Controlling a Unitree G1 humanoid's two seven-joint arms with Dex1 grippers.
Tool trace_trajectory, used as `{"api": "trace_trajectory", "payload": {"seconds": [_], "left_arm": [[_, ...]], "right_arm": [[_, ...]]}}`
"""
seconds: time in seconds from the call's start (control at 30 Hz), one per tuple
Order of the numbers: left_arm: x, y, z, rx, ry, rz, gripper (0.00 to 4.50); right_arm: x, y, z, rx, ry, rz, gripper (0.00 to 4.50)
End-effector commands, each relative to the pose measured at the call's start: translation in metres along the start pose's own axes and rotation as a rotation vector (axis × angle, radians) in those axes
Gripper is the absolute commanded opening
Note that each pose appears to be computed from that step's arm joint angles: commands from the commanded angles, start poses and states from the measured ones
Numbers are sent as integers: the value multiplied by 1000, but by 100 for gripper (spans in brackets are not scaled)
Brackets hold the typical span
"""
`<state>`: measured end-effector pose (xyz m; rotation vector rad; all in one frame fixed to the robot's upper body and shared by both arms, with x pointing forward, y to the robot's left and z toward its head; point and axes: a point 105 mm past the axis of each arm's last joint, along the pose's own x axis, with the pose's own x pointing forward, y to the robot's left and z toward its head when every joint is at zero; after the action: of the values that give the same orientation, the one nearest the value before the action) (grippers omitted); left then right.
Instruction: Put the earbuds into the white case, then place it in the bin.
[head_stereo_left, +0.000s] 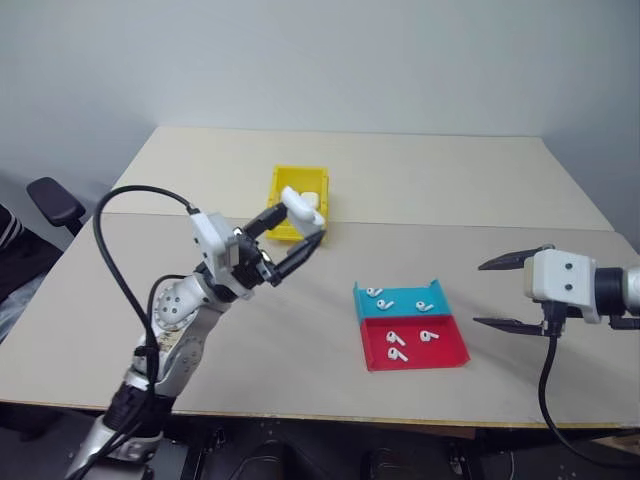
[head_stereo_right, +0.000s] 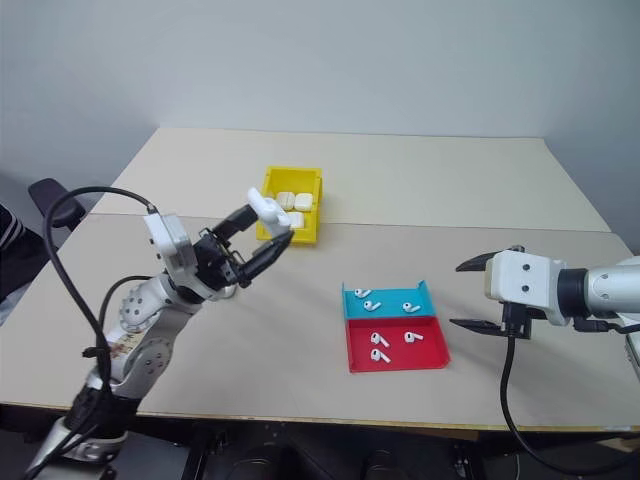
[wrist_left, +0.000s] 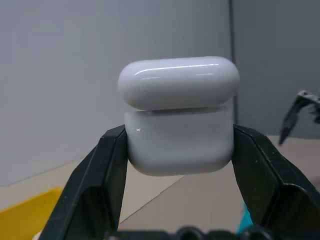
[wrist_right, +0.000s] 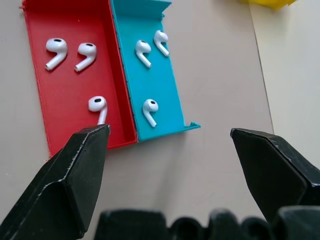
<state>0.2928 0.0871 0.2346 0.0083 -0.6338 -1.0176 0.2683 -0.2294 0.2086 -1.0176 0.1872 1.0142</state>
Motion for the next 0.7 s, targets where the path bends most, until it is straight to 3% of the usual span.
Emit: {"api": "trace_trajectory", "payload": {"seconds": [0.03,0.3,0.6,0.7], "left_arm": [[1,-8,9,15,-120,-78,279],[-27,-46,-18,-72,-131,-363,279],[-36,-56,-19,-13,-105,-440,279],[-42,-59,-25,-7,-77,-423,279]], "right_arm": [[-12,-8,22,-71,-13,-44,450],[1,7,56,-219,-11,94,450],[21,34,66,-355,11,358,450],[38,34,65,-344,32,372,450]]}}
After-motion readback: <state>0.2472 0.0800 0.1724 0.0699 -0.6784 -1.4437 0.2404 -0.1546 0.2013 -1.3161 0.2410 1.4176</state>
